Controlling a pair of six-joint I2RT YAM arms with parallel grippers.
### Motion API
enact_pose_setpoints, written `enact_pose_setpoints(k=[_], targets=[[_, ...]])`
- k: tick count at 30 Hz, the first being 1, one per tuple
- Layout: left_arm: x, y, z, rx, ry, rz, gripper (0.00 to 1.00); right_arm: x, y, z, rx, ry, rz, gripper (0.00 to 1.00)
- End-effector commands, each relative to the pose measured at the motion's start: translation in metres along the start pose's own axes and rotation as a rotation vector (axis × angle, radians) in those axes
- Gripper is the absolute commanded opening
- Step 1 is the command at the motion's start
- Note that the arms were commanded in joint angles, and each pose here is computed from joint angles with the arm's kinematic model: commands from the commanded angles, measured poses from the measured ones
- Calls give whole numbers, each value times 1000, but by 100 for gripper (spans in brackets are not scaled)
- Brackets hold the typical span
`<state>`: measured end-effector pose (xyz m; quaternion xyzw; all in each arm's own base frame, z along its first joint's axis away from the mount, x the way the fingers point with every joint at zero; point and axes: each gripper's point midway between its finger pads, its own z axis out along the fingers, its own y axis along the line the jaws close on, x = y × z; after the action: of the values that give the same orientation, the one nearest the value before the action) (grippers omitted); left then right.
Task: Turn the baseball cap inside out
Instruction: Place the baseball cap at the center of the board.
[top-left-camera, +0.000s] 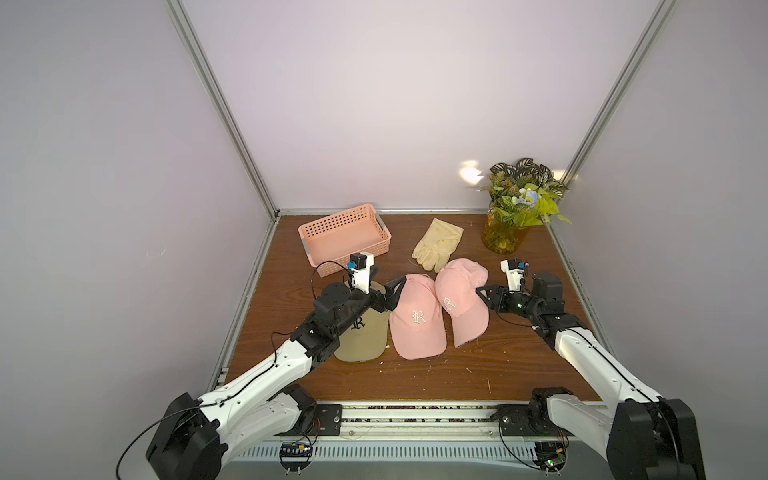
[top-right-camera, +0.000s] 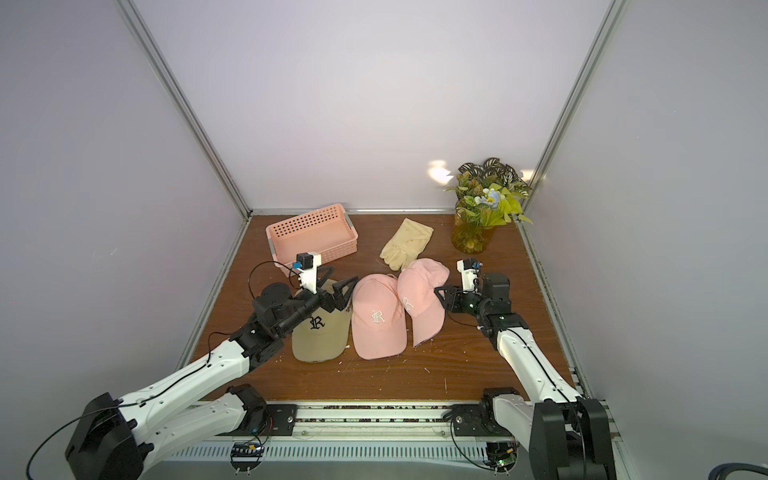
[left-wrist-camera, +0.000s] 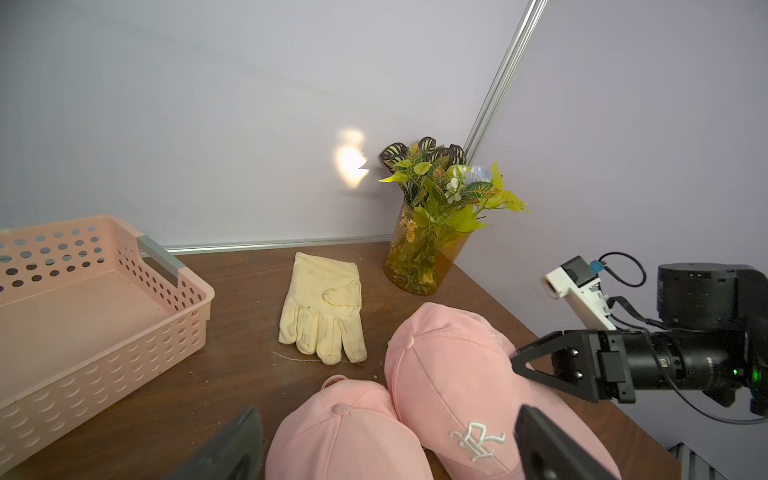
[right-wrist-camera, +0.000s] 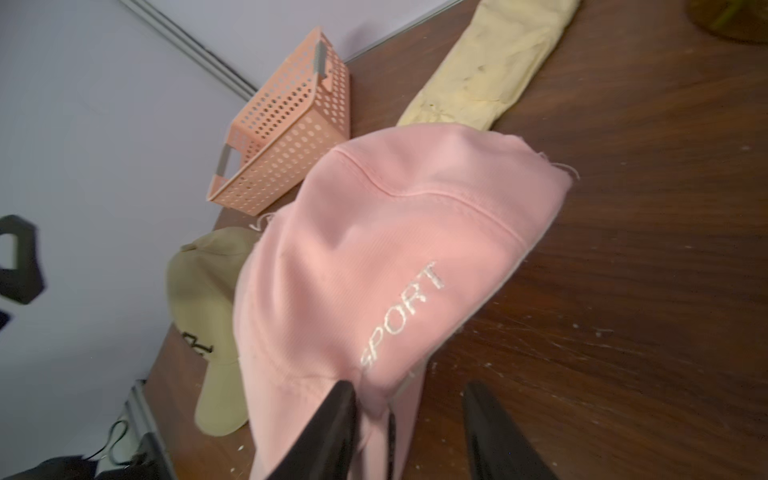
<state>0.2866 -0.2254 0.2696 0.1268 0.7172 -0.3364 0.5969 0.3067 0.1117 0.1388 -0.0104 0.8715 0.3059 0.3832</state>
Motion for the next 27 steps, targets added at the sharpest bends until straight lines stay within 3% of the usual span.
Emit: enact_pose_setpoints(k=[1,4,8,13,18,27], targets=[[-12,-6,0,5,-19,-8,95,18,-44,-3,238,36,28,49],[-10,-3,0,-9,-14,-11,95,15,-57,-8,324,38,24,50],[-6,2,2,-30,-5,-7,95,13,-58,-6,327,36,6,54],[-1,19,1,-122,6,-3,96,12,-63,-3,353,63,-26,65],[0,82,-16,-469,19,29,97,-12,-72,-19,457,-43,-60,78],[-11,201,-90,-1014,-14,81,99,-59,-107,-76,757,-450,-17,80]])
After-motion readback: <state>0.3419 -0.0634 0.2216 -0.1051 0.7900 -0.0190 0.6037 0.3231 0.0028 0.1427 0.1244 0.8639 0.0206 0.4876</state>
